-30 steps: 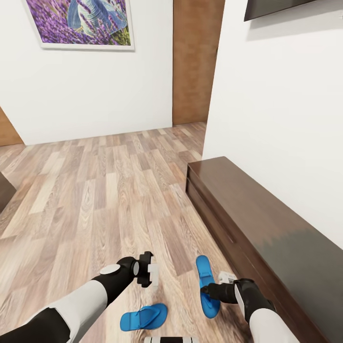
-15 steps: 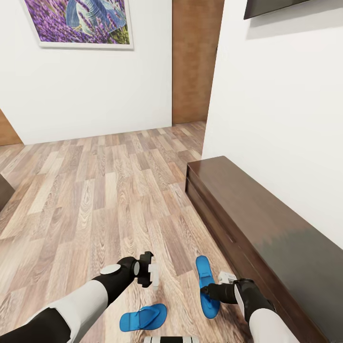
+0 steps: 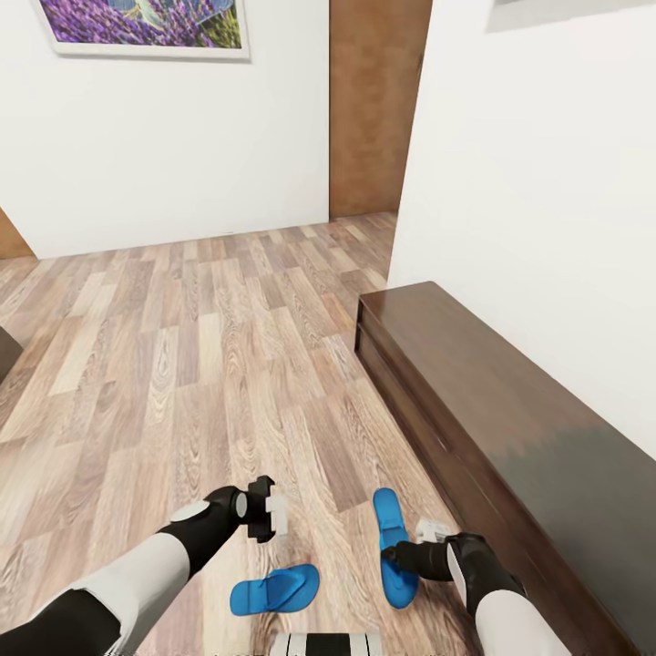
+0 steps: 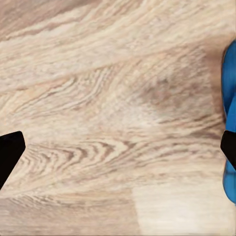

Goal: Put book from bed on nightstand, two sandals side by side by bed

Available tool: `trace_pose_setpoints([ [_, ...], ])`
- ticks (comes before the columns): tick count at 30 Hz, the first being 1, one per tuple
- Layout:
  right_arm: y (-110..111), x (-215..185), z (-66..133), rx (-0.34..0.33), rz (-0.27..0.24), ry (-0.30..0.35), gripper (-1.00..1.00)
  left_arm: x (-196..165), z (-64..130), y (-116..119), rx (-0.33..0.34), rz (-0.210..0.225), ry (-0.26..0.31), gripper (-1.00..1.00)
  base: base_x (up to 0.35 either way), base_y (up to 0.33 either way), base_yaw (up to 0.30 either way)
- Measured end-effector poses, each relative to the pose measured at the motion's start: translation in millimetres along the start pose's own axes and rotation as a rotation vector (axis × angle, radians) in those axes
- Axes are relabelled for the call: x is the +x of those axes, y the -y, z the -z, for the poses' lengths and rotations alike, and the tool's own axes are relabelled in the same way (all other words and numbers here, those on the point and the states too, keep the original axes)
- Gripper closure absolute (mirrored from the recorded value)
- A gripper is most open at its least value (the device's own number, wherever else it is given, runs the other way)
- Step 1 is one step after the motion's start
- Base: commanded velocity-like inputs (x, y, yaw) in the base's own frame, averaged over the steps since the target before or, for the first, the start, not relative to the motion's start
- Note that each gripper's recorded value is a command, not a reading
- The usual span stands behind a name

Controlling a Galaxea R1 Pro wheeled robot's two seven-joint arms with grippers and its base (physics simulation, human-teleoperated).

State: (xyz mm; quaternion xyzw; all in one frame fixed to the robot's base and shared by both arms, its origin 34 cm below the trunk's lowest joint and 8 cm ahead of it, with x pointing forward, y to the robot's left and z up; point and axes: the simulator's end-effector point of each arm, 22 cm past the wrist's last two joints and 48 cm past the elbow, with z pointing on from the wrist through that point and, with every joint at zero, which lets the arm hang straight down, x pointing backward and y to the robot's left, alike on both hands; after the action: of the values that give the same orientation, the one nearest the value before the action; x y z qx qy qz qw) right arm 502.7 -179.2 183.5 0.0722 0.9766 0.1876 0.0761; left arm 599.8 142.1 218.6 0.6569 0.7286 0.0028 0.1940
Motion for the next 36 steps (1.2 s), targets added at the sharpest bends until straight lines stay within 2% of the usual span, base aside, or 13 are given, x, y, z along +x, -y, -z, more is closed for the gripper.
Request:
trace_pose_setpoints([
  [5,0,1,-6.8,-0.017,-0.025,0.008,1.0,13,-7.1,6,0.015,0.017,-0.011,-1.0,0.0,0.0,0.0],
  [10,2,-5,-12.7,-0.036,-0.062,0.047,1.0,18,-15.1,14,0.034,0.025,-0.016,-1.0,0.0,0.0,0.0],
  [15,5,-5,-19.6,-0.035,-0.068,0.068,1.0,21,-23.3,22,0.053,0.031,-0.018,-1.0,0.0,0.0,0.0],
  [36,32,26,-48.6,0.022,-0.098,0.003,1.0,25,-56.8,58,0.122,0.054,-0.015,-1.0,0.0,0.0,0.0],
])
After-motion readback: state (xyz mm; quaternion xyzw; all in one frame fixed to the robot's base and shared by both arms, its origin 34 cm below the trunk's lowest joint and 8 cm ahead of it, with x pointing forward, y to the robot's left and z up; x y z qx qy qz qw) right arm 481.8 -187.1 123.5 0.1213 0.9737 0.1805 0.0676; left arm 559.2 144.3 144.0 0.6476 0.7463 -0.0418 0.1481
